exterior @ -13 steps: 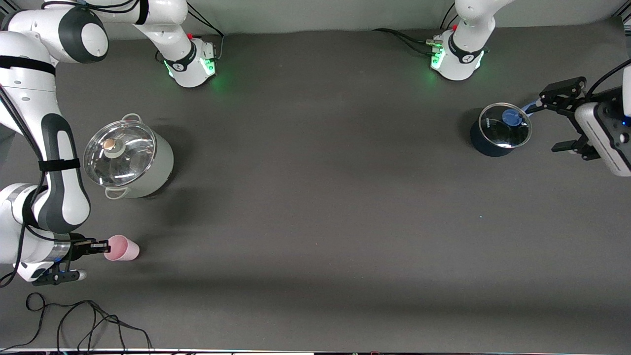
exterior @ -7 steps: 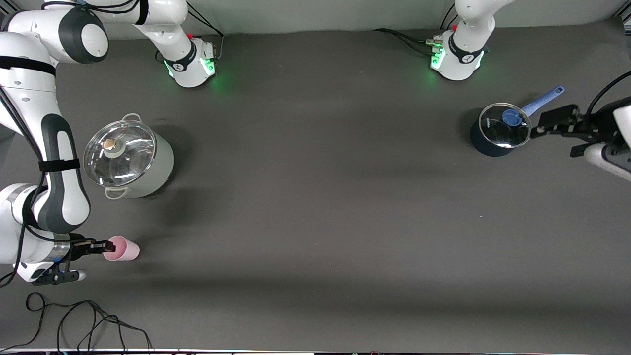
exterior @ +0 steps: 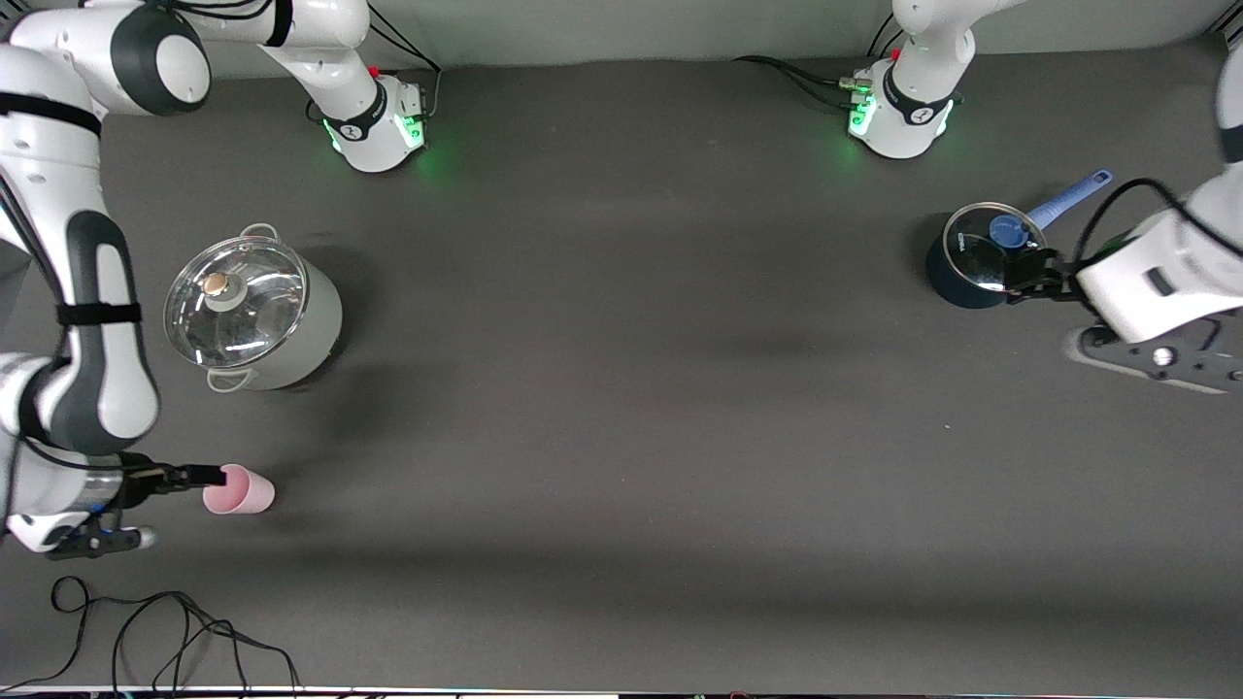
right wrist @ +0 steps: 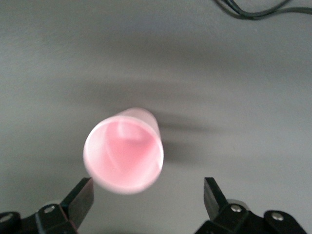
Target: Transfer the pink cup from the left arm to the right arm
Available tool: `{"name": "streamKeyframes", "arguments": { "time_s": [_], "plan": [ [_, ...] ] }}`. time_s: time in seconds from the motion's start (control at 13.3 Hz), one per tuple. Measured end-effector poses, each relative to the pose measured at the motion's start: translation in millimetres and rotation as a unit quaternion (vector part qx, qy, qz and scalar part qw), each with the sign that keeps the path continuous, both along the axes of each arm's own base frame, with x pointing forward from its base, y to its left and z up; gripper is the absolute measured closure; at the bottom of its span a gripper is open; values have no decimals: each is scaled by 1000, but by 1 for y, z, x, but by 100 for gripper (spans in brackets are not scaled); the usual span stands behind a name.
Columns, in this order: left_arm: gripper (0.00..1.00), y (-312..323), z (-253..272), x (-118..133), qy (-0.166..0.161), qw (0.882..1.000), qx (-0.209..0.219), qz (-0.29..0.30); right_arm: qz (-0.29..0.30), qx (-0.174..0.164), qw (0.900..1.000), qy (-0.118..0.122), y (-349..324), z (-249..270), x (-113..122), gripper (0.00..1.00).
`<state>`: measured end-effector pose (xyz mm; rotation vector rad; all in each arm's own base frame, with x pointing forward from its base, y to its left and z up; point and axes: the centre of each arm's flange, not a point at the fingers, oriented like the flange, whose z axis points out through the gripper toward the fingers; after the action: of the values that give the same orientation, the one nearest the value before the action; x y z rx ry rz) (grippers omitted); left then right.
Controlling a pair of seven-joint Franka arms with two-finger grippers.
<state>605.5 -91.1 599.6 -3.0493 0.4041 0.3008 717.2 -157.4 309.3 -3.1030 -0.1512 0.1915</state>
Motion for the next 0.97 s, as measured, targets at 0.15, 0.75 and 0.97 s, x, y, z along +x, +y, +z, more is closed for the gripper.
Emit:
{"name": "streamKeyframes", "arguments": {
  "time_s": [0.15, 0.75, 0.97],
  "plan": [
    [0, -1, -4, -2, 8, 1000, 11, 4, 1, -2, 1000, 12, 5, 67, -14, 0],
    [0, 4, -9, -5, 22, 999, 34, 7, -11, -11, 1000, 25, 30, 249, -97, 0],
    [0, 0, -12, -6, 26, 999, 35, 5, -11, -13, 1000, 11, 47, 272, -143, 0]
  ]
}}
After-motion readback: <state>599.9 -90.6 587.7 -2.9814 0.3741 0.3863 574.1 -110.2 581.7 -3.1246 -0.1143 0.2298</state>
